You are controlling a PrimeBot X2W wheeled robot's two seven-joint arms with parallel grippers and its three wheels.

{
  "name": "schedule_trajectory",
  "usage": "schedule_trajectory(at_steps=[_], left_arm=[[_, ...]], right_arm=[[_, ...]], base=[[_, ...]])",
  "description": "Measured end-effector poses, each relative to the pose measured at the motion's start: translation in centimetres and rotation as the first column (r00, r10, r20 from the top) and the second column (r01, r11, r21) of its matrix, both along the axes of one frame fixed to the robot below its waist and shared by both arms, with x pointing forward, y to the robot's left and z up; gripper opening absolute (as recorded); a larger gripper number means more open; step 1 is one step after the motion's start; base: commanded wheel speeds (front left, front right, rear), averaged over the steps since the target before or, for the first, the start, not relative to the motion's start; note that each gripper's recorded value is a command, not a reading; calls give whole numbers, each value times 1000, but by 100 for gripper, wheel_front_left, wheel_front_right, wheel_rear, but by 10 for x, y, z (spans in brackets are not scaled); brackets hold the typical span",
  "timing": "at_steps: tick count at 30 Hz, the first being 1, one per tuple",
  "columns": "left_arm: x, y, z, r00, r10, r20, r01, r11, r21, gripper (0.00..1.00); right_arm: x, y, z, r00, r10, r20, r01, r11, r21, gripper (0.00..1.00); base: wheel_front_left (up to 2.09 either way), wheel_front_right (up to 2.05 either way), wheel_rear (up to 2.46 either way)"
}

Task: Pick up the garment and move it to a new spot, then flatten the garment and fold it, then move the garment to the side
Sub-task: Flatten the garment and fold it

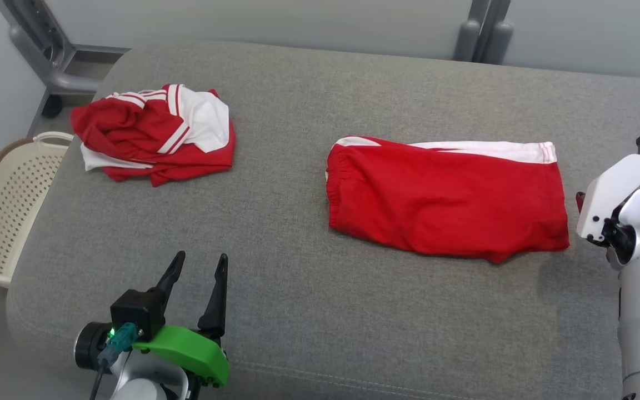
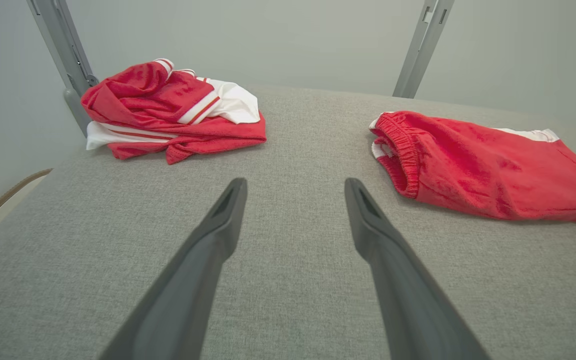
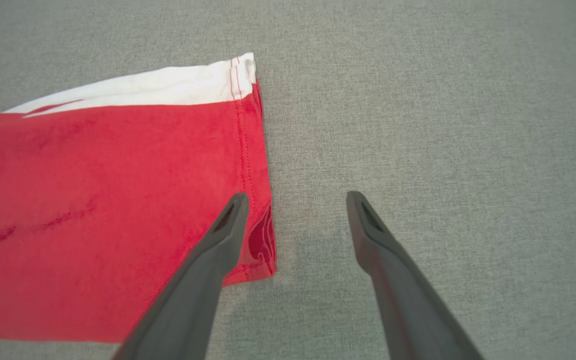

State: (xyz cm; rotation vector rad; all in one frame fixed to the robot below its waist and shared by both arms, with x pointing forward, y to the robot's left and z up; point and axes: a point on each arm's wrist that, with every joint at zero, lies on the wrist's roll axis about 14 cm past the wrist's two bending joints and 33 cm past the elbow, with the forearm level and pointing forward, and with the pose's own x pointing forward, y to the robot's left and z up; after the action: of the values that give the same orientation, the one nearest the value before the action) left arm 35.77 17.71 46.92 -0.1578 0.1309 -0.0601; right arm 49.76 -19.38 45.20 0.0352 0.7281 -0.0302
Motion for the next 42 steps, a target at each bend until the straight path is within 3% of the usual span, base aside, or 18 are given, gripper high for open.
schedule_trajectory(at_steps=[11,21,23,24,25,27,28,30,36,42], left_arm=[[4,8,-21,998,18,-62,-18,1000,14,100],[8,11,-33,995,29,-97,-28,999,19,100],[7,12,-35,994,33,-105,-31,999,19,100],[7,12,-36,994,36,-107,-34,999,18,100],[6,13,-37,993,38,-110,-37,999,18,100],[5,14,-38,993,42,-113,-40,999,18,100],[5,14,-39,992,43,-115,-41,999,18,100],[5,14,-40,992,45,-118,-44,999,15,100],[5,14,-41,992,47,-118,-46,999,12,100],[5,11,-37,994,41,-105,-41,999,2,100]], right_arm=[[22,14,-43,995,5,-101,-4,1000,11,100],[35,36,-68,988,14,-153,0,996,90,96],[37,38,-70,988,16,-157,-1,995,97,90],[39,39,-70,987,16,-158,0,995,102,78],[39,41,-71,987,17,-161,0,994,109,53],[40,44,-72,986,20,-166,0,993,118,24],[41,45,-72,986,20,-165,0,993,120,24],[42,48,-72,986,27,-165,-6,992,123,0],[42,40,-69,988,22,-155,-8,996,89,0],[44,4,-53,992,-25,-122,25,1000,-4,0]], base=[[0,0,0],[0,0,0],[0,0,0],[0,0,0],[0,0,0],[0,0,0],[0,0,0],[0,0,0],[0,0,0],[0,0,0]])
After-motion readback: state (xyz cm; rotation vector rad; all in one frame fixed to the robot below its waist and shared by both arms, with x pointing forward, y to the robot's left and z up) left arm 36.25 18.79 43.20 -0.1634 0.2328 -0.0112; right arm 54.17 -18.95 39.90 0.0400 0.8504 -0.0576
